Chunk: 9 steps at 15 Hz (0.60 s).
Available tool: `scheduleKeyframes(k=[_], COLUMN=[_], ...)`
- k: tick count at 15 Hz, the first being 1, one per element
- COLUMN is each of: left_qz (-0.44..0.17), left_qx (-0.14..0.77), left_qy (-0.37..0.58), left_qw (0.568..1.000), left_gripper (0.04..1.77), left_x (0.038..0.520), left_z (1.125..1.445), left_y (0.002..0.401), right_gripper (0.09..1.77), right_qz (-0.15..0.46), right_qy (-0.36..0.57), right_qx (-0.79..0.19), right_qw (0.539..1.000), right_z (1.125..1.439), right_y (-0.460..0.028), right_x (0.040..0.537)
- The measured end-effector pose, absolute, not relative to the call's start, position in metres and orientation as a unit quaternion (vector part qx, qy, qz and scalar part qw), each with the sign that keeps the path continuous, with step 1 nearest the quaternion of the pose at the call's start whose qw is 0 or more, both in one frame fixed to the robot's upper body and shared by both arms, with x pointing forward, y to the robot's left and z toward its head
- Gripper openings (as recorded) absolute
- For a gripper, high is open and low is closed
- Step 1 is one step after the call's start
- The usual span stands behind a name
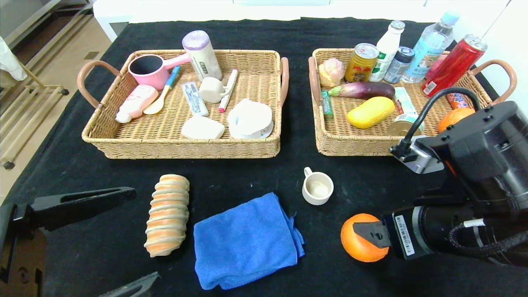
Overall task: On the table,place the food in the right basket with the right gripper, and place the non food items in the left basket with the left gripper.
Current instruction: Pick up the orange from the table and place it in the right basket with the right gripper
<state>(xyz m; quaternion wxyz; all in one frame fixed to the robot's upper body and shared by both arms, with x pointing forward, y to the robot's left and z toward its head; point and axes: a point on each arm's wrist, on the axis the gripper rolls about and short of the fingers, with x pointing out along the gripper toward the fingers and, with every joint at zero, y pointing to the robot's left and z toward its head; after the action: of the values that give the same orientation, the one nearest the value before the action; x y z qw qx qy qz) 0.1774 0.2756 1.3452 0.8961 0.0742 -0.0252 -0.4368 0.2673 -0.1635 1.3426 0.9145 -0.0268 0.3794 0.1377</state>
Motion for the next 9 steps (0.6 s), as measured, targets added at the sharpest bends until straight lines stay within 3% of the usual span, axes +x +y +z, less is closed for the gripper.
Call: scheduleKeyframes(k=[9], left_qz=[-0.436], left_qx=[0.077], left_qy=[-0.03], left_qw=[0.896], left_gripper=[1.72], left_x=[0.177], left_z=[1.346], left_y=[0.276], right_gripper=[1.7], right_qz=[0.133], right_qy=[0.389], right_qx=[-0.056], right_qw=[0.91], right_z=[1.328], right_y=[-0.136], right_x=[0.271])
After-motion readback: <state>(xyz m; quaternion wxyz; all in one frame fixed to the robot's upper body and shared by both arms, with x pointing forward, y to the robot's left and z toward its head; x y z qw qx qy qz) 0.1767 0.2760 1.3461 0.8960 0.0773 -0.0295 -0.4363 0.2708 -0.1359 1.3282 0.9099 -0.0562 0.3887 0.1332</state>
